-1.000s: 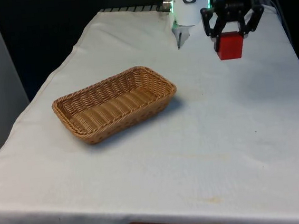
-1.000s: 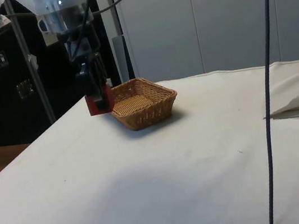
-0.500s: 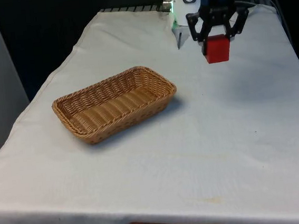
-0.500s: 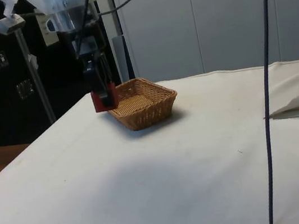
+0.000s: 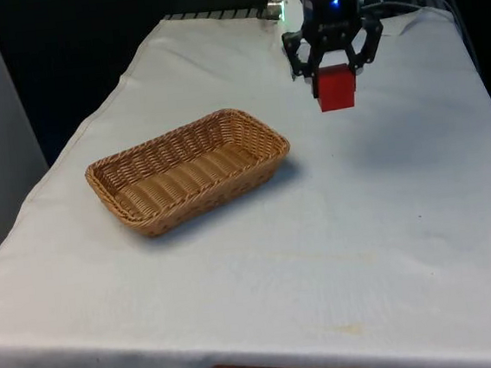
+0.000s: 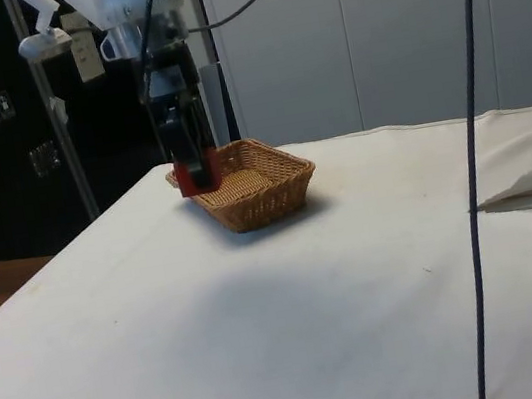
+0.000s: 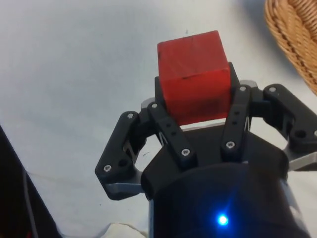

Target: Pick up the cube and place it into the basket.

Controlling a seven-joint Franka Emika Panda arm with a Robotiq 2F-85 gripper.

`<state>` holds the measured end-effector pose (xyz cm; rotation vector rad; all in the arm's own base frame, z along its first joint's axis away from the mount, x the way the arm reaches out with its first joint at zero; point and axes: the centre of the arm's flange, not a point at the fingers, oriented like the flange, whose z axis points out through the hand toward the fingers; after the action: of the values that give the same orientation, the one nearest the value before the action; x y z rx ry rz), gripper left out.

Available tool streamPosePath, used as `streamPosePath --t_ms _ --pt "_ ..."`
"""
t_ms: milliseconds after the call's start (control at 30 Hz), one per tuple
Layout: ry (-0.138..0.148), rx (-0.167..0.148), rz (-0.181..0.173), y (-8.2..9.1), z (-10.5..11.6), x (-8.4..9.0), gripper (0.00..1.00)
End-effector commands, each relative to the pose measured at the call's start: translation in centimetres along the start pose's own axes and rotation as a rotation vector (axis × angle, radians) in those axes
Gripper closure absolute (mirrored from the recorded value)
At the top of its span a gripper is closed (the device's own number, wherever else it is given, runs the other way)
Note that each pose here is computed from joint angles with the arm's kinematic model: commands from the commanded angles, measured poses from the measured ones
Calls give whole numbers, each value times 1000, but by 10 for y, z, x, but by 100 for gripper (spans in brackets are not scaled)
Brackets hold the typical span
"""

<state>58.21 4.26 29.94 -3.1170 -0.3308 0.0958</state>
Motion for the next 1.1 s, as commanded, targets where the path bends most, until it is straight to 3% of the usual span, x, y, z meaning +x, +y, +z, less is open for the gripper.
streamPosePath --t_ms 0,100,167,467,1067 --pt "4 12 9 6 2 -2 100" --pt "-2 5 11 8 1 -1 100" --pt "3 17 22 16 3 -3 100" --pt "-6 10 44 39 5 -4 100" --pt "-23 -25 82 92 15 5 100"
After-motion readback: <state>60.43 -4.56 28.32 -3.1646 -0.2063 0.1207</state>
